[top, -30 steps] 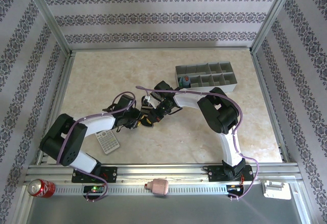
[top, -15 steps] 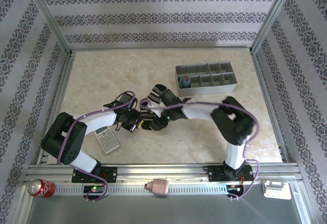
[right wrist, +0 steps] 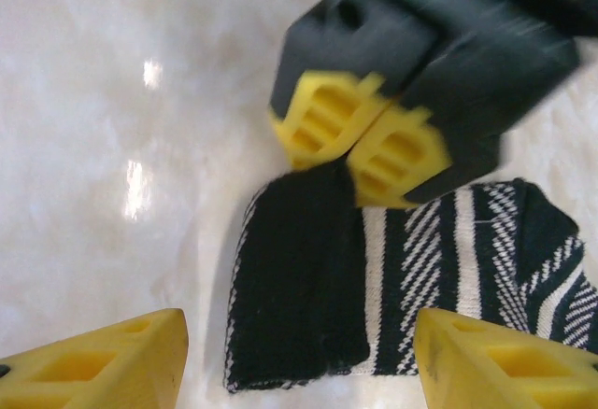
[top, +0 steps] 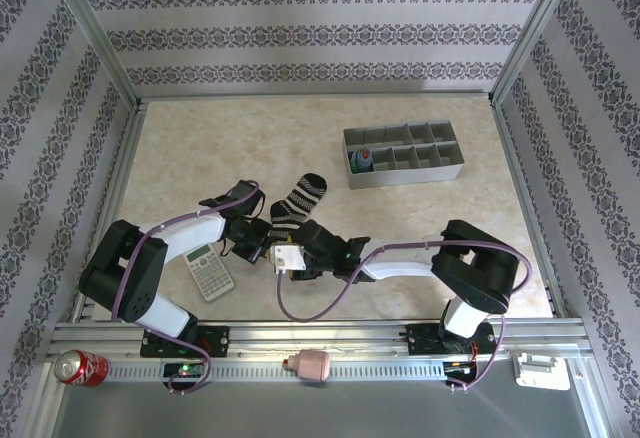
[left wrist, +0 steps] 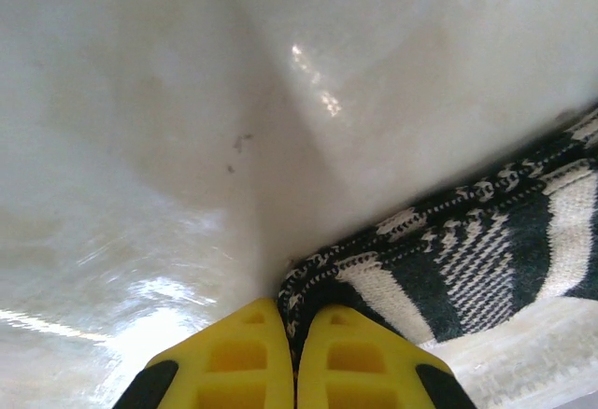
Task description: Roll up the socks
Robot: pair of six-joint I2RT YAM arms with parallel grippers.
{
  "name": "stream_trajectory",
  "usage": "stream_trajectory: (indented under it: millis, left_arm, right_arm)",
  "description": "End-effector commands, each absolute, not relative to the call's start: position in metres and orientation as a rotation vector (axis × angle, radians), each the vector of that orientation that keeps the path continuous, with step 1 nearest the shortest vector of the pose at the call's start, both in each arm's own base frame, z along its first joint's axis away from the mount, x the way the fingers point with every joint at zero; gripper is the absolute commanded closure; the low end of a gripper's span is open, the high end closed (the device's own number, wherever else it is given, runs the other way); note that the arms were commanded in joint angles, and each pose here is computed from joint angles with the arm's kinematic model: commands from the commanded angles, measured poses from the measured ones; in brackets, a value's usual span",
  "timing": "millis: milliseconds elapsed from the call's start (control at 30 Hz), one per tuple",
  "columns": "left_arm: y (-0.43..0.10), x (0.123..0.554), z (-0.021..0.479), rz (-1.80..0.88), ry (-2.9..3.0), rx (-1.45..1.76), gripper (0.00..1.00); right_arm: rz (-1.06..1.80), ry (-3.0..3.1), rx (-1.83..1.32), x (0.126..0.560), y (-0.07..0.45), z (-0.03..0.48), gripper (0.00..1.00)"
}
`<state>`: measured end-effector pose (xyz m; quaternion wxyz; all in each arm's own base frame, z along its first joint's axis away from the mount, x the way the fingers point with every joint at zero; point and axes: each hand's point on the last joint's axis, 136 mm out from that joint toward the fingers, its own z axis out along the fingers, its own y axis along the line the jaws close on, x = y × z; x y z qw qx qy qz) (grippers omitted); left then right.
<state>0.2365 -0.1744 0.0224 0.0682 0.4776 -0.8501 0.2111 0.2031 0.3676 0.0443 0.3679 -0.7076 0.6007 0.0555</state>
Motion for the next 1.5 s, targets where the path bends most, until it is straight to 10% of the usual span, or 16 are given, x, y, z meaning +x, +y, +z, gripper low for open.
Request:
stream_trajectory:
  millis: [0,267,533,800,1467]
  left_arm:
    - [-0.157,0.213,0.012,0.452,-2.521,1.446,1.0]
    - [-0.157,0.216,0.012,0.462,-2.528,1.441,1.0]
    - [-0.155,0.223,0.022,0.493,-2.568,1.439,1.0]
    - [-0.131,0.231,0.055,0.624,-2.634,1.618,0.37]
    - [-0.162,0.251,0.071,1.108,-2.709,1.566,0.37]
  right_arm:
    - [-0.024,1.421,-1.846,0.22,0.378,0.054,0.36]
    - [-0.071,1.465,-1.894,0.22,0.382,0.031,0.47]
    - [-0.007,1.571,-1.878,0.217,0.379,0.022,1.0]
    - [0.412,1.958,-1.803,0.201,0.365,0.008,1.0]
    - [1.127,2.538,-1.403,0.206,0.36,-0.005,1.0]
